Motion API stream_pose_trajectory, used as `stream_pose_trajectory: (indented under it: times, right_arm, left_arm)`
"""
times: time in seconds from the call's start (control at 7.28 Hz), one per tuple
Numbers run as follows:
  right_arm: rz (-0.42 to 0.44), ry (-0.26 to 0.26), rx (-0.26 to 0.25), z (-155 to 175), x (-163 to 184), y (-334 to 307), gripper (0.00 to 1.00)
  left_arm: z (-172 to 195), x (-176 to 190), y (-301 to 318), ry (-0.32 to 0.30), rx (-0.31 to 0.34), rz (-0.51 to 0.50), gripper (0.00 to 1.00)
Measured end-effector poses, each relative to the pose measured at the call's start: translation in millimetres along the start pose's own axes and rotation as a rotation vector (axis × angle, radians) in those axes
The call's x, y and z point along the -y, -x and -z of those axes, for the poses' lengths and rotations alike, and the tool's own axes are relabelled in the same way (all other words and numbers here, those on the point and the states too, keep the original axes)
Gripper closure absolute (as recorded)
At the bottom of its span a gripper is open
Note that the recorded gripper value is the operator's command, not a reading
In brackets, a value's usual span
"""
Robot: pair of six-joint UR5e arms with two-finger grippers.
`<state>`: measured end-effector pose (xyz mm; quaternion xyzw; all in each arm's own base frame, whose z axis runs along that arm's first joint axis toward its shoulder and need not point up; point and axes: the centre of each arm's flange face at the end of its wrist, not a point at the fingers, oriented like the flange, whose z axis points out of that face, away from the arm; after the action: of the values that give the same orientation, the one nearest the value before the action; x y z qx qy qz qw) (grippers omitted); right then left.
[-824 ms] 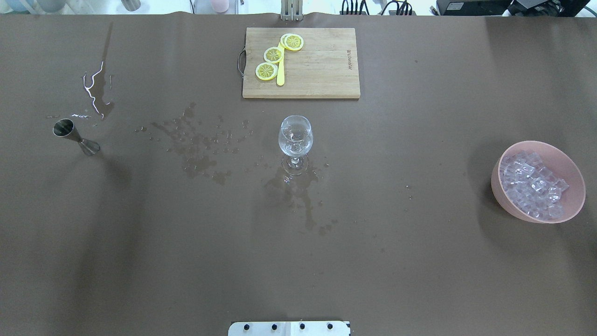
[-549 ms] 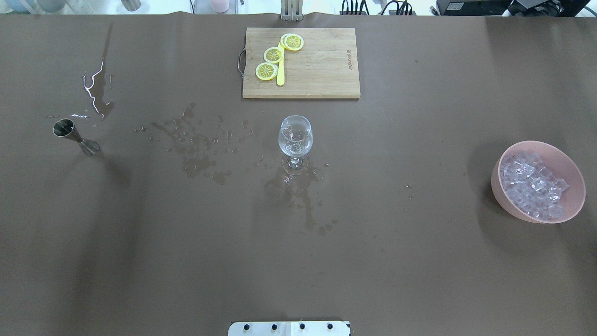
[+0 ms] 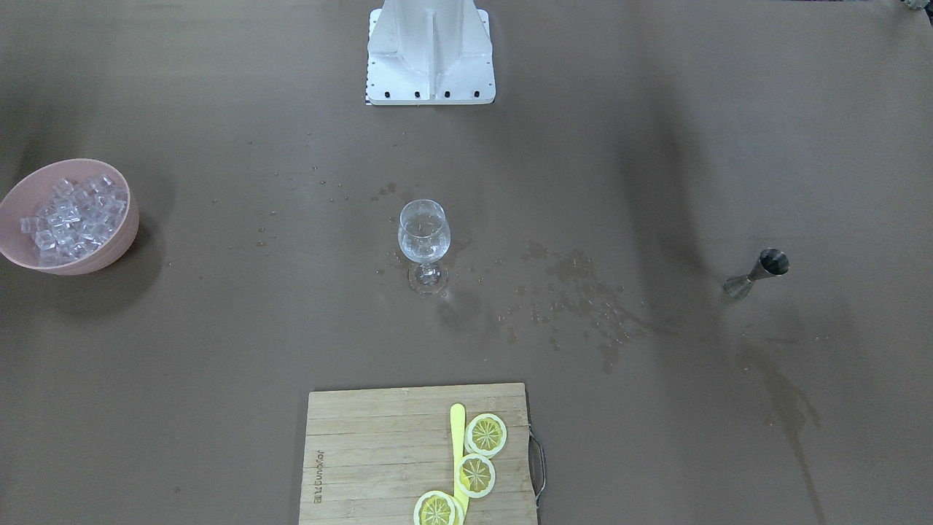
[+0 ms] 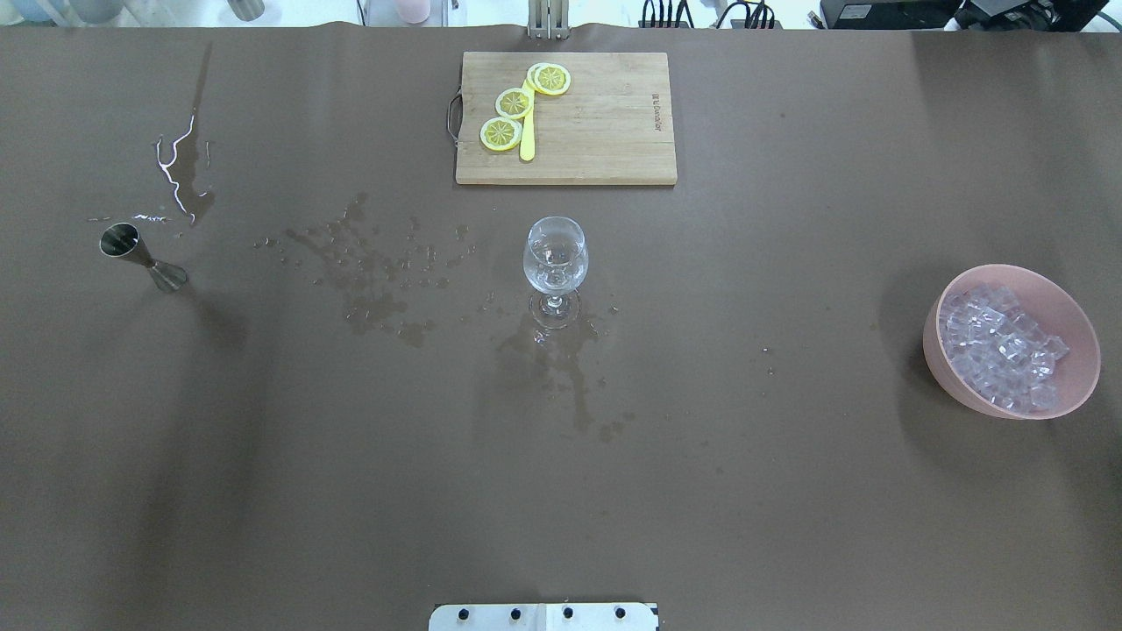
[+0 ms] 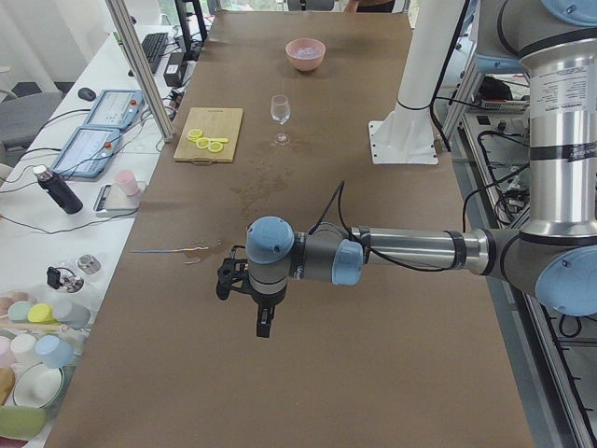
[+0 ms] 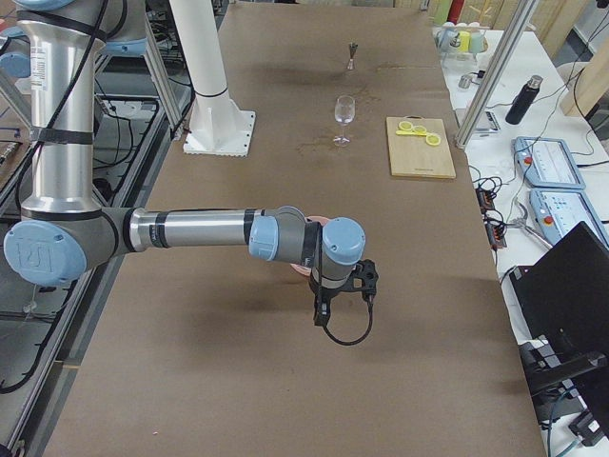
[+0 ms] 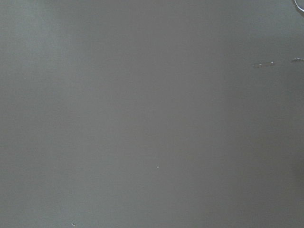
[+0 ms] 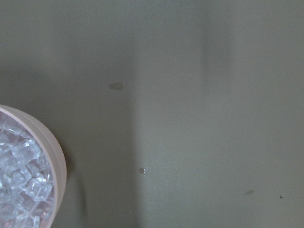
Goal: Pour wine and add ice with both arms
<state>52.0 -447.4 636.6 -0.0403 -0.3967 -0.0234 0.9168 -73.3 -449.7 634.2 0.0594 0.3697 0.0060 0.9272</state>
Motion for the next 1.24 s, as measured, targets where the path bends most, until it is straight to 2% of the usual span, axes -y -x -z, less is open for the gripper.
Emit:
stream_pose_trajectory:
  times: [1.24]
  right_arm:
    - [0.007,-0.008,0.0,3.4,1.6,2.8,0.0]
  left_arm:
    - [0.4,1.0,-0.5,-0.001,-0.001,-0.004,0.02]
